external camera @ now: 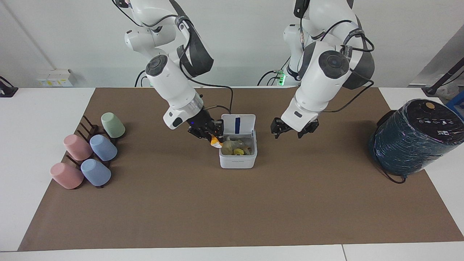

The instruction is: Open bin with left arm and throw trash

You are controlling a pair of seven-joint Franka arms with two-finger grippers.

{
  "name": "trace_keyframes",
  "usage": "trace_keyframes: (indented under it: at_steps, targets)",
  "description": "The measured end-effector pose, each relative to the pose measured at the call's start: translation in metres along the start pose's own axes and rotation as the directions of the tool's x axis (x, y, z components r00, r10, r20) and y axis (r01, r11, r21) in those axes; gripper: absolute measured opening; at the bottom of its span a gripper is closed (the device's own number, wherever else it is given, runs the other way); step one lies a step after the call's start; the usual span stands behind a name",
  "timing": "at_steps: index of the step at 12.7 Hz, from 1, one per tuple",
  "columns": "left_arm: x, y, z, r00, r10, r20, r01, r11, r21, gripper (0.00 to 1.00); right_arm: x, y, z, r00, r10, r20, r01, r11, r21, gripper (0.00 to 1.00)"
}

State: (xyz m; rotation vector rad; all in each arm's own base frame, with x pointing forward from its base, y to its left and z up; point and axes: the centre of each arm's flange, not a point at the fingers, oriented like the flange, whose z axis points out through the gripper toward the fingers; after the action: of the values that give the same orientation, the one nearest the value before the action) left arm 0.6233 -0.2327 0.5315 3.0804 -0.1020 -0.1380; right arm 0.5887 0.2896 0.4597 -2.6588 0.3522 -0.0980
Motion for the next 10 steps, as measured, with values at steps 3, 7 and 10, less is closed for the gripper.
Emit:
trace_keyframes:
  at_steps: [3,7,10]
  targets:
    - [-0.001,-0.064,-0.025,0.997,0.075,0.012,-0.075,0.997,-0.004,0.90,-0.027,-0.024,0.035,0.998,0.051,0.028,-0.050,0.999,-0.014,0.36]
    - [-0.012,-0.131,-0.062,0.986,0.168,-0.015,-0.168,0.986,0.012,0.90,-0.025,-0.012,0.068,0.996,0.069,0.051,-0.066,0.997,-0.051,0.36]
    - [-0.029,-0.152,-0.085,0.976,0.217,-0.008,-0.217,0.976,0.015,0.90,-0.022,-0.008,0.075,0.996,0.074,0.042,-0.072,0.996,-0.053,0.36]
